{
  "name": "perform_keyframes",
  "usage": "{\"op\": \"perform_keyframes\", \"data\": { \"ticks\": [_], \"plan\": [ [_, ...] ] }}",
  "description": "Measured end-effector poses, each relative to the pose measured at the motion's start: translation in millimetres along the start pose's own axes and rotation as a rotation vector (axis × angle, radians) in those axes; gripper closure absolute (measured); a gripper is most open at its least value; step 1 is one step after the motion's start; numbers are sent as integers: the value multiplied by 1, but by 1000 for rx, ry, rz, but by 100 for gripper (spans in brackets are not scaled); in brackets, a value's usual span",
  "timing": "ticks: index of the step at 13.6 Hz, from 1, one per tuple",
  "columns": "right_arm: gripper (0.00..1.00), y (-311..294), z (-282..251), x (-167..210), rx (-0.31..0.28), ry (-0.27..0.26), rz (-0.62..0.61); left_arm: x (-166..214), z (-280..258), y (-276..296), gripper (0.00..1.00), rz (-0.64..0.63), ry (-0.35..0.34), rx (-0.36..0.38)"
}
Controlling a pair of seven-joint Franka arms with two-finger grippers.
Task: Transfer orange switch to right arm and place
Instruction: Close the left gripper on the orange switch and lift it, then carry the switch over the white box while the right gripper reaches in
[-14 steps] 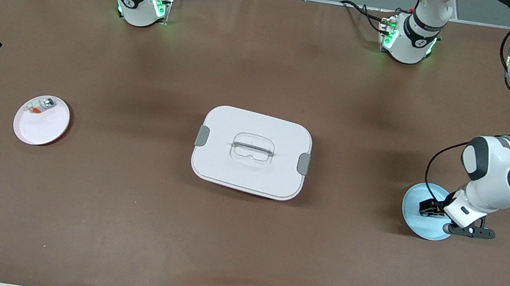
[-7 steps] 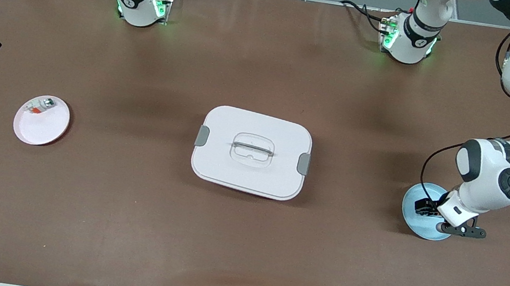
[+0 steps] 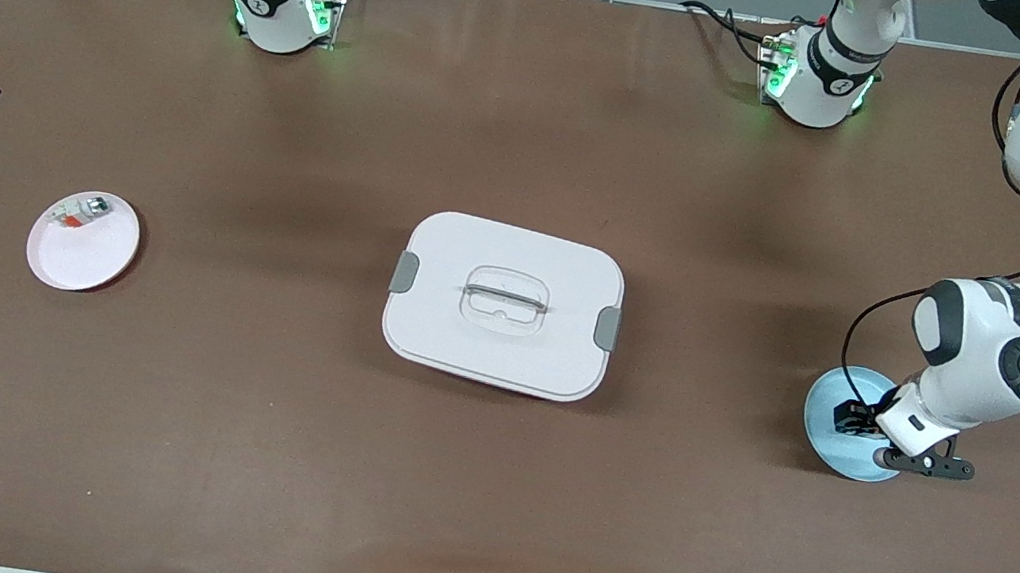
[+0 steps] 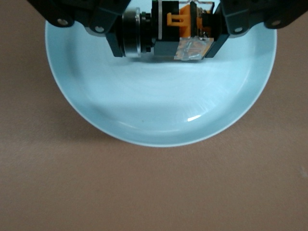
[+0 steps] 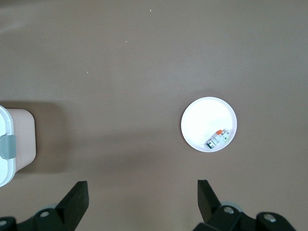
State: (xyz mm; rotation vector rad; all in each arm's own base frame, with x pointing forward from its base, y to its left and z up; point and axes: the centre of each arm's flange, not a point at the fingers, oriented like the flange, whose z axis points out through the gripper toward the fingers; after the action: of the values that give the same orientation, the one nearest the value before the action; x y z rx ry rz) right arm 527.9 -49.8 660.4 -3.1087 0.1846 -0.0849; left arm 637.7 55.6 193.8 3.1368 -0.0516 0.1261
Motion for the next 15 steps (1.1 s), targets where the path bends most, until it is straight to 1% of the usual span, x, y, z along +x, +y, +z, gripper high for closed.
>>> {"op": "perform_keyframes", "data": {
  "ticks": [2, 6, 8, 11, 13, 15],
  "plan": [
    [0, 0, 0, 0, 0, 1, 0, 8, -26, 8, 28, 12, -10, -7],
    [0, 0, 0, 0, 0, 2, 0, 20, -106, 27, 28, 39, -34, -15],
    [0, 1, 0, 0, -1, 2, 0, 24, -144, 36, 28, 15, -32, -43],
    [0, 1, 0, 0, -1, 2, 1, 30, -189, 51, 28, -71, -42, -126],
    [0, 3, 0, 0, -1, -1, 5, 37, -214, 73, 28, -172, -66, -168],
    [0, 6, 0, 0, -1, 1, 9, 42, -240, 108, 28, -272, -91, -194]
  ]
}}
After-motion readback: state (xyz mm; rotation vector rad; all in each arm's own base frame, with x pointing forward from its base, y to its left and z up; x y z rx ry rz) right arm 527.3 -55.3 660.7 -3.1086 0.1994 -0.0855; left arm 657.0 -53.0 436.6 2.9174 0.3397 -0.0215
